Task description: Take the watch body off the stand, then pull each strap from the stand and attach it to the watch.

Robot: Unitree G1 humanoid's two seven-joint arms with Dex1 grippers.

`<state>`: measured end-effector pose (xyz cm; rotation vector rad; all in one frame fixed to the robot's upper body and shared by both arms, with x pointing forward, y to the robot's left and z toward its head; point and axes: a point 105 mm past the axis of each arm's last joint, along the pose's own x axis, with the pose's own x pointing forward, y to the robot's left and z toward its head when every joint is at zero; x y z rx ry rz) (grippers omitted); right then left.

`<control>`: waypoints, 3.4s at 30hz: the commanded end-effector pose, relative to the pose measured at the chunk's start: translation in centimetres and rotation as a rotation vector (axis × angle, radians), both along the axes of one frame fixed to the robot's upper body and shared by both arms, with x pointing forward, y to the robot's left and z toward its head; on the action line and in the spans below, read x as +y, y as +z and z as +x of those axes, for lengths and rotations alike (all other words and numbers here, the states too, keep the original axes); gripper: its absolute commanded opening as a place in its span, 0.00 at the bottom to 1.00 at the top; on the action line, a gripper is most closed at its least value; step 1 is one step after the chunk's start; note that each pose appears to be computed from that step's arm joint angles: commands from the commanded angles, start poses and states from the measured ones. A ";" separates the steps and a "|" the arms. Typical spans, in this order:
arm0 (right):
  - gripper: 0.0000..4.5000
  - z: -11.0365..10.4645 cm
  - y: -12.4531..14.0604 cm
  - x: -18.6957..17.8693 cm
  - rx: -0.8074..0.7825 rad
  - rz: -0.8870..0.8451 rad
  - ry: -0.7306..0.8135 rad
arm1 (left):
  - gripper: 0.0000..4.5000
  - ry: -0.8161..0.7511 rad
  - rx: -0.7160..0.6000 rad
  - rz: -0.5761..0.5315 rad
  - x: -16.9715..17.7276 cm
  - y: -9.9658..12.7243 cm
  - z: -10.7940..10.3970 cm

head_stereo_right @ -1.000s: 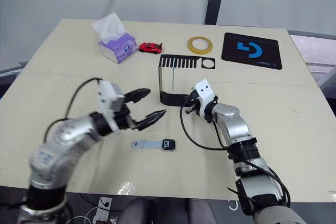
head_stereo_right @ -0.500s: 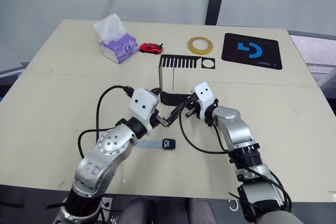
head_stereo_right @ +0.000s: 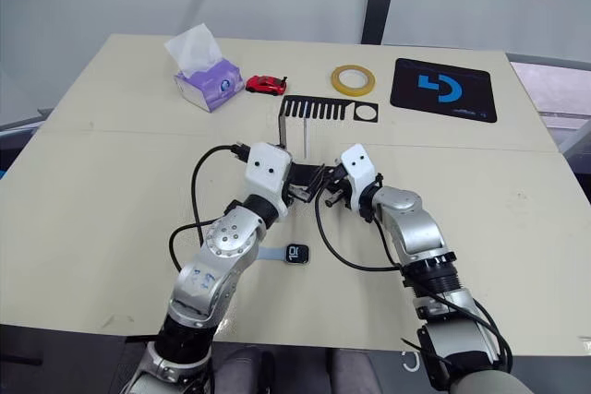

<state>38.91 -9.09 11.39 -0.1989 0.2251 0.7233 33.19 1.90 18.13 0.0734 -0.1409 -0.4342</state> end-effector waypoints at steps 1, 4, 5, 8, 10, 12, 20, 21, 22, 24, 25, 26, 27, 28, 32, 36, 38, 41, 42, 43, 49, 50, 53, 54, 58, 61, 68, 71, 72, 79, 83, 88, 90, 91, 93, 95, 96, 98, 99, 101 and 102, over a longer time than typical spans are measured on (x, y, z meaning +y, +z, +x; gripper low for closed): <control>0.01 -0.5 -2.6 -0.1 0.089 -0.039 -0.011 | 1.00 0.005 -0.065 -0.043 -0.2 1.8 0.0; 0.01 -0.5 -2.6 -0.3 0.088 -0.041 -0.014 | 1.00 0.019 -0.065 -0.047 -0.4 1.8 0.4; 0.01 -0.5 -2.6 -0.3 0.089 -0.041 -0.015 | 1.00 0.024 -0.065 -0.049 -0.5 1.9 0.5; 0.01 -0.4 -2.7 -0.4 0.091 -0.041 -0.020 | 1.00 0.028 -0.075 -0.048 -0.9 2.1 0.9; 0.01 -0.4 -2.7 -0.4 0.092 -0.040 -0.023 | 1.00 0.032 -0.083 -0.043 -1.0 2.2 1.1; 0.01 -0.4 -2.7 -0.4 0.093 -0.039 -0.024 | 1.00 0.034 -0.090 -0.039 -1.2 2.3 1.3; 0.00 -0.3 -2.6 -0.8 0.090 -0.035 -0.036 | 0.41 0.032 -0.090 -0.046 -1.8 2.0 2.0; 0.00 -0.4 -2.6 -0.8 0.090 -0.034 -0.038 | 0.41 0.034 -0.090 -0.045 -1.8 2.0 2.0; 0.00 -0.4 -2.6 -0.9 0.091 -0.034 -0.039 | 0.41 0.034 -0.091 -0.044 -1.7 2.0 2.1; 0.00 -0.4 -2.6 -0.9 0.091 -0.033 -0.040 | 0.41 0.036 -0.098 -0.039 -1.7 2.0 2.1; 0.00 -0.4 -2.6 -0.9 0.092 -0.032 -0.041 | 0.41 0.036 -0.104 -0.035 -1.7 2.1 2.1; 0.00 -0.5 -2.6 -0.9 0.092 -0.030 -0.042 | 0.41 0.036 -0.109 -0.033 -1.7 2.1 2.2; 0.00 -0.5 -2.6 -0.9 0.093 -0.029 -0.042 | 0.41 0.037 -0.112 -0.032 -1.7 2.1 2.2; 0.00 -0.5 -2.6 -0.9 0.093 -0.029 -0.042 | 0.41 0.039 -0.114 -0.032 -1.7 2.1 2.2; 0.00 -0.5 -2.6 -0.9 0.094 -0.027 -0.042 | 0.41 0.049 -0.119 -0.045 -1.8 2.3 2.4; 0.00 -0.5 -2.6 -1.0 0.094 -0.028 -0.042 | 0.41 0.064 -0.119 -0.059 -1.7 2.5 2.9; 0.00 -0.6 -2.6 -1.0 0.094 -0.028 -0.043 | 0.41 0.070 -0.117 -0.061 -1.7 2.5 3.1; 0.00 -0.6 -2.6 -0.9 0.095 -0.025 -0.044 | 0.41 0.076 -0.116 -0.064 -1.7 2.5 3.5; 0.00 -0.6 -2.6 -0.9 0.095 -0.025 -0.044 | 0.41 0.077 -0.116 -0.065 -1.7 2.5 3.5; 0.00 -0.6 -2.6 -0.9 0.096 -0.024 -0.045 | 0.41 0.077 -0.116 -0.066 -1.7 2.6 3.6; 0.00 -0.7 -2.7 -1.0 0.098 -0.020 -0.051 | 0.41 0.080 -0.119 -0.074 -1.7 2.7 3.9; 0.00 -0.7 -2.7 -1.0 0.098 -0.019 -0.052 | 0.41 0.080 -0.119 -0.075 -1.7 2.7 4.0; 0.00 -0.7 -2.6 -1.0 0.098 -0.015 -0.055 | 0.16 0.076 -0.120 -0.081 -1.7 2.8 4.0; 0.00 -0.7 -2.6 -1.0 0.098 -0.014 -0.056 | 0.05 0.074 -0.120 -0.082 -1.7 2.8 4.0; 0.00 -0.8 -2.6 -1.1 0.100 -0.011 -0.059 | 0.01 0.071 -0.124 -0.087 -1.8 2.9 4.0; 0.00 -0.8 -2.7 -1.2 0.102 -0.009 -0.061 | 0.01 0.066 -0.126 -0.086 -1.8 3.0 3.9; 0.00 -0.8 -2.9 -1.2 0.112 -0.003 -0.068 | 0.01 0.033 -0.132 -0.087 -1.8 2.6 2.8; 0.00 -0.7 -2.9 -1.2 0.116 -0.005 -0.067 | 0.01 0.015 -0.143 -0.095 -2.1 2.8 2.5; 0.00 -0.7 -2.9 -1.2 0.116 -0.006 -0.067 | 0.01 0.012 -0.148 -0.097 -2.1 2.9 2.5; 0.00 -0.4 -2.8 -1.5 0.120 -0.013 -0.069 | 0.01 0.008 -0.158 -0.100 -1.9 2.9 2.3; 0.00 -0.3 -2.8 -1.5 0.121 -0.012 -0.068 | 0.01 -0.001 -0.161 -0.091 -1.6 2.9 2.0; 0.00 -0.2 -2.8 -1.4 0.122 -0.013 -0.065 | 0.01 -0.025 -0.158 -0.091 -1.2 3.0 1.4; 0.00 -0.1 -2.8 -1.4 0.123 -0.015 -0.063 | 0.01 -0.048 -0.151 -0.094 -1.1 3.1 1.0; 0.00 -0.1 -2.8 -1.4 0.123 -0.015 -0.062 | 0.01 -0.062 -0.146 -0.097 -1.1 3.0 0.8; 0.00 0.0 -2.8 -1.4 0.123 -0.015 -0.062 | 0.01 -0.090 -0.136 -0.098 -0.8 3.0 0.3; 0.00 0.1 -2.7 -1.5 0.122 -0.016 -0.062 | 0.01 -0.119 -0.123 -0.087 -0.2 2.8 -0.1; 0.00 0.1 -2.7 -1.5 0.121 -0.016 -0.062 | 0.01 -0.139 -0.109 -0.080 0.2 2.5 -0.4; 0.00 0.2 -2.7 -1.6 0.120 -0.017 -0.062 | 0.01 -0.181 -0.080 -0.079 0.9 2.2 -0.8; 0.00 0.2 -2.6 -1.7 0.119 -0.018 -0.062 | 0.01 -0.204 -0.068 -0.078 1.2 2.1 -1.1; 0.00 0.2 -2.4 -1.9 0.106 -0.021 -0.060 | 0.01 -0.293 -0.039 -0.076 1.5 1.9 -1.8; 0.00 0.2 -2.2 -2.0 0.094 -0.022 -0.053 | 0.01 -0.359 -0.029 -0.072 1.6 1.9 -2.4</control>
